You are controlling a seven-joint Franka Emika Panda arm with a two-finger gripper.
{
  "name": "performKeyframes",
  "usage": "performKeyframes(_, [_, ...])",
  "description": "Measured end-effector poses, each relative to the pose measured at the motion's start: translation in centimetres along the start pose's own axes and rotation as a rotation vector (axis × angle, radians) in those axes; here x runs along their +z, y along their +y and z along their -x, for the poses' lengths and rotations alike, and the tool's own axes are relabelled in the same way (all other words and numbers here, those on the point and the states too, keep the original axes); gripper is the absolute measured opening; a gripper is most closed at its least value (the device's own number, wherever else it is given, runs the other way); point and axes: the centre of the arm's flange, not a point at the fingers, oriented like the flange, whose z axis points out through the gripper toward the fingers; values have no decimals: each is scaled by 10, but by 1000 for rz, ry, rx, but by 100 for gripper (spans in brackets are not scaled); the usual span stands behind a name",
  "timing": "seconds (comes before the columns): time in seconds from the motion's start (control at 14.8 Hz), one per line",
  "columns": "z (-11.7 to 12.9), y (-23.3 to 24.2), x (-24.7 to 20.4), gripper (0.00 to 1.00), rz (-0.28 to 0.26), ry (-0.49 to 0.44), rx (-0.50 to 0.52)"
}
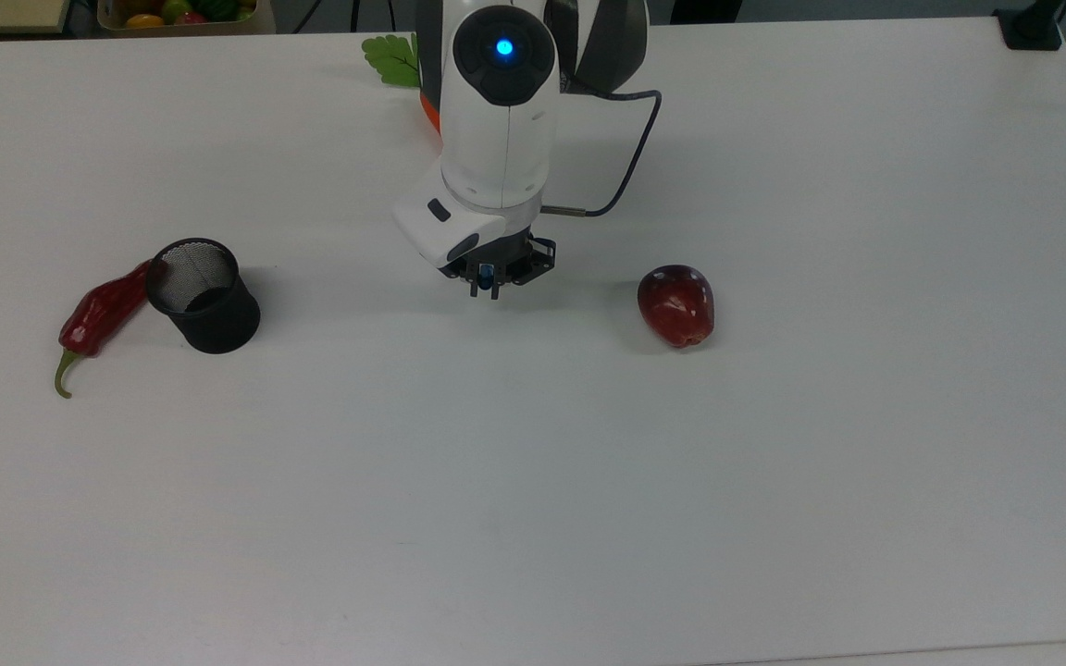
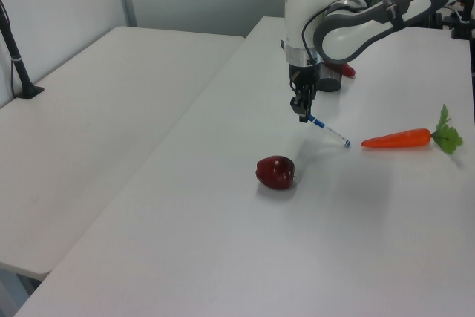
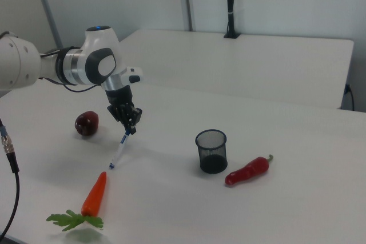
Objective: Take marker pen
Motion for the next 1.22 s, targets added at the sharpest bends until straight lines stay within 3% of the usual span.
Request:
performKeyframes(0.27, [0, 0, 0, 27, 0, 0, -2])
performKeyframes(0.61, [-1, 0, -2, 74, 3, 5, -4])
performKeyframes(0.74, [-3, 1, -13, 99, 1, 24, -4])
performKeyframes(0.95, [2, 6, -58, 100, -2, 45, -23])
performKeyframes(1.22, [34, 23, -149, 100, -9, 69, -94])
